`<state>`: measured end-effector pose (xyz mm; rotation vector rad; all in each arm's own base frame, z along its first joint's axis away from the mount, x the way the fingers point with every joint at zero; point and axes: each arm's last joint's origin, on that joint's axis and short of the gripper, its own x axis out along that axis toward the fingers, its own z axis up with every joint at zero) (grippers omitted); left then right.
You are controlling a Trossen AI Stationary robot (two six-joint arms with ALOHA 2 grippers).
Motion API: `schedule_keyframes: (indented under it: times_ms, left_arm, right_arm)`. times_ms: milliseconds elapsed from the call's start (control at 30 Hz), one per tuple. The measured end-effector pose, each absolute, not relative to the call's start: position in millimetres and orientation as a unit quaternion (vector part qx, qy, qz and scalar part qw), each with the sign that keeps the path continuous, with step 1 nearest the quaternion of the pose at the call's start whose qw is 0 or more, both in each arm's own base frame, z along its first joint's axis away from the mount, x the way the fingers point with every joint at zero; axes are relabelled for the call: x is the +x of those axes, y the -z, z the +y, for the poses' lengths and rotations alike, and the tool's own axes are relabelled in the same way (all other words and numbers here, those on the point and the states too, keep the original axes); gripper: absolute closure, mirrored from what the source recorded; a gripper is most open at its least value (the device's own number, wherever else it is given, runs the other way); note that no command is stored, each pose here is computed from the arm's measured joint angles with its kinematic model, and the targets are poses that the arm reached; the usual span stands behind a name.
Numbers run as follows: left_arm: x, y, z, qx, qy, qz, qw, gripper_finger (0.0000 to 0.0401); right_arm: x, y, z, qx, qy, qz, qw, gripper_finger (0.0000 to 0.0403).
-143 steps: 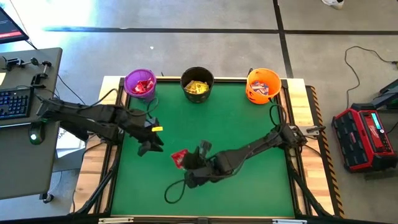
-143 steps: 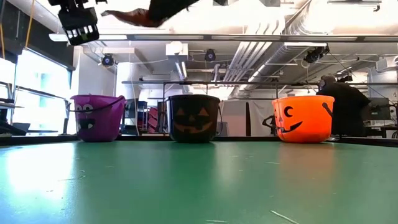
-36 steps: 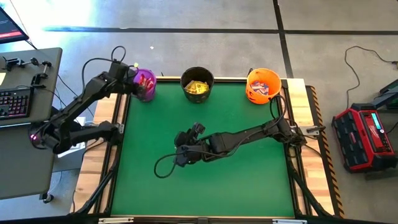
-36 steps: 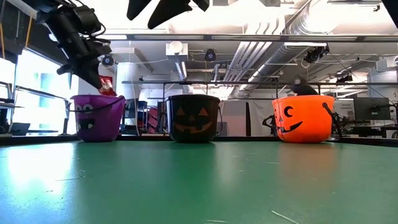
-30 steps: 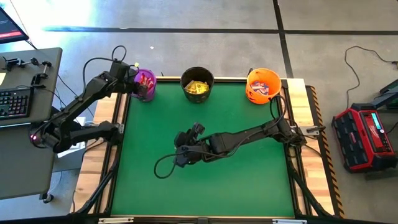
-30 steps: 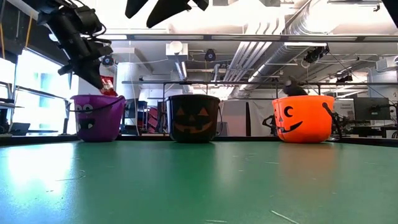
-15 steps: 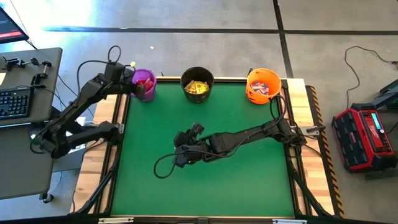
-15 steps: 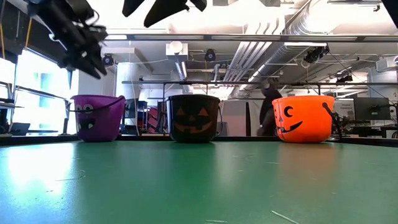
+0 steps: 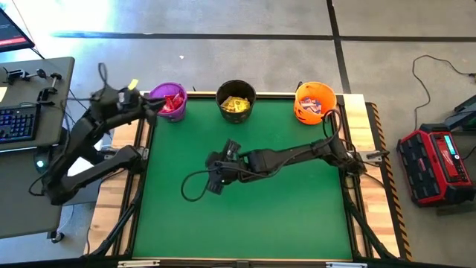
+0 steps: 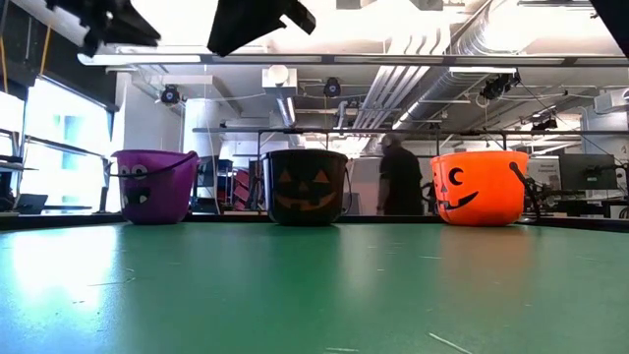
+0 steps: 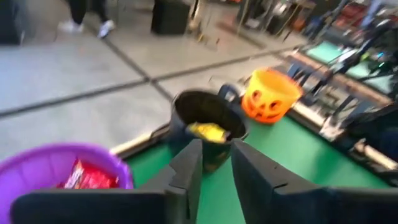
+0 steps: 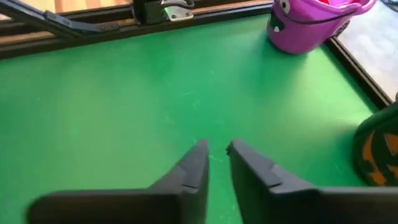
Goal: Sort candy by brand, put in halloween buckets
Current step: Return to Home Position
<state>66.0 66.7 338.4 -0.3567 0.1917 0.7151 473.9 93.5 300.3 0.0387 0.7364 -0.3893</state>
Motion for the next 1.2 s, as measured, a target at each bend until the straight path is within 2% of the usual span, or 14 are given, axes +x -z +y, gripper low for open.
schedule_keyframes:
  times_ms: [100,300,600,900,1200]
  left_arm:
    - [58.6,-343.1,55.8,-0.151,-0.335,0.068,0.928,0.0348]
    - [49.7,-352.1,41.5,-0.122,-0.304,0.017,0.945,0.0397]
    - [52.6,-361.0,35.6,-0.084,-0.242,-0.030,0.966,0.0401]
    - [72.3,-334.9,39.2,-0.082,-0.161,-0.092,0.979,0.0401]
    - [82.0,-328.6,35.2,-0.072,-0.109,-0.072,0.989,0.0401]
  right_arm:
    - [475.5,-300.4,88.2,0.014,0.180,0.361,0.915,0.0392]
    - [482.6,-307.1,79.0,0.031,0.130,0.341,0.930,0.0398]
    - [484.9,-312.2,70.3,0.025,0.116,0.327,0.938,0.0402]
    - [486.3,-311.2,65.5,0.024,0.095,0.331,0.939,0.0403]
    - [488.8,-307.6,53.3,0.017,0.078,0.336,0.938,0.0403]
